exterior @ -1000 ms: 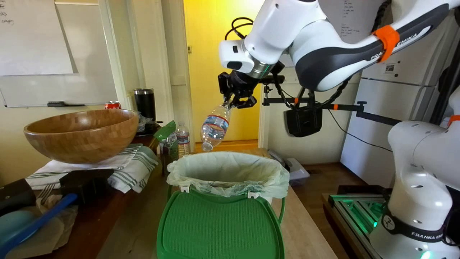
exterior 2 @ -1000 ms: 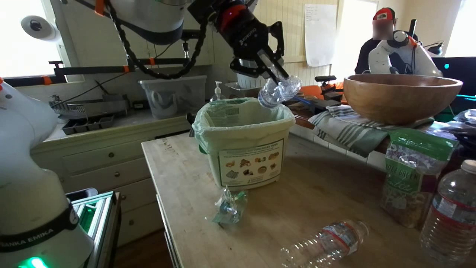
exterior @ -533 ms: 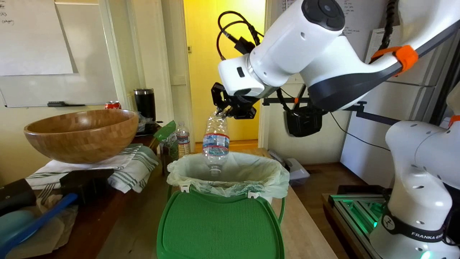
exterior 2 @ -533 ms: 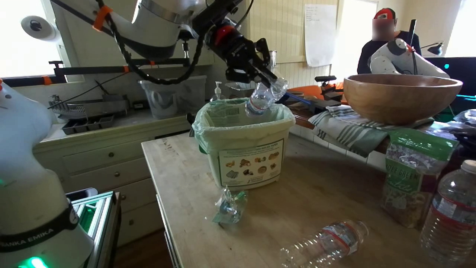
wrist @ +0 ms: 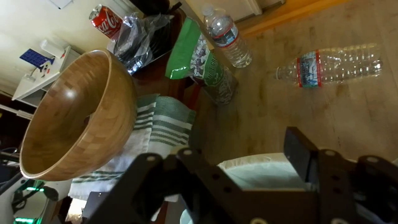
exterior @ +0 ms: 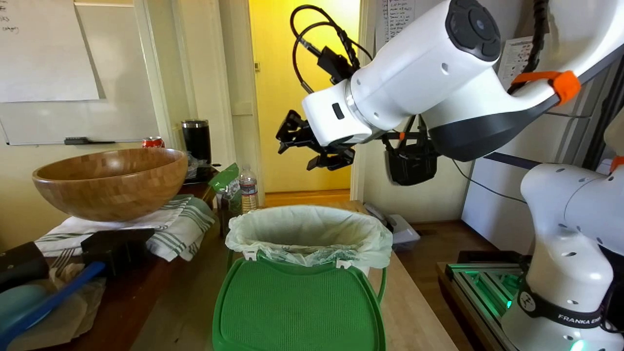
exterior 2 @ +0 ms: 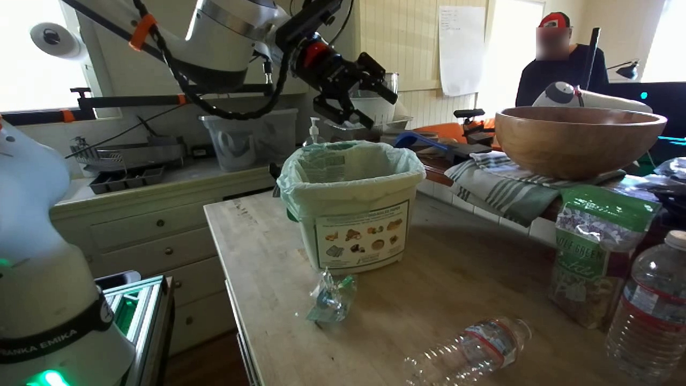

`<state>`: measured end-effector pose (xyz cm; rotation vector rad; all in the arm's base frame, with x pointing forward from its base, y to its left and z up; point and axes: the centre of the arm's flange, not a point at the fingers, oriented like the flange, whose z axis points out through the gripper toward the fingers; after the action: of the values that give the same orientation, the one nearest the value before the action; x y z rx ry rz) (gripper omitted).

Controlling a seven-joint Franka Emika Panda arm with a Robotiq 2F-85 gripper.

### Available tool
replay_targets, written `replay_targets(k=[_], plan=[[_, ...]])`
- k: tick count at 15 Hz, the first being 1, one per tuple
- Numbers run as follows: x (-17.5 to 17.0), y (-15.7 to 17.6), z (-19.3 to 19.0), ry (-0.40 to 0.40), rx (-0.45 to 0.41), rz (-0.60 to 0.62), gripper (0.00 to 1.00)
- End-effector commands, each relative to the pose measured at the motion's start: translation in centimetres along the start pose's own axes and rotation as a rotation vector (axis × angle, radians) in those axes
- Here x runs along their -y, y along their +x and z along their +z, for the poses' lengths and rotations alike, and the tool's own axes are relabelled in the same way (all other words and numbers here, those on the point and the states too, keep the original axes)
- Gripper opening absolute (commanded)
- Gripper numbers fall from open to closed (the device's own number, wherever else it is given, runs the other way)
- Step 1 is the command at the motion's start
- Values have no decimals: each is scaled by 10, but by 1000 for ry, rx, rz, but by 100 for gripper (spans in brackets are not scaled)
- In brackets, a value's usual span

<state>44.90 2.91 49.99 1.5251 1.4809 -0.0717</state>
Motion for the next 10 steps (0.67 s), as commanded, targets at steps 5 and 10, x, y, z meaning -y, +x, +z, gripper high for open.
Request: replay_targets(k=[5, 10], plan=[[-3, -66, 11, 52, -51, 252, 100], [12, -128, 55, 201, -44, 502, 100]])
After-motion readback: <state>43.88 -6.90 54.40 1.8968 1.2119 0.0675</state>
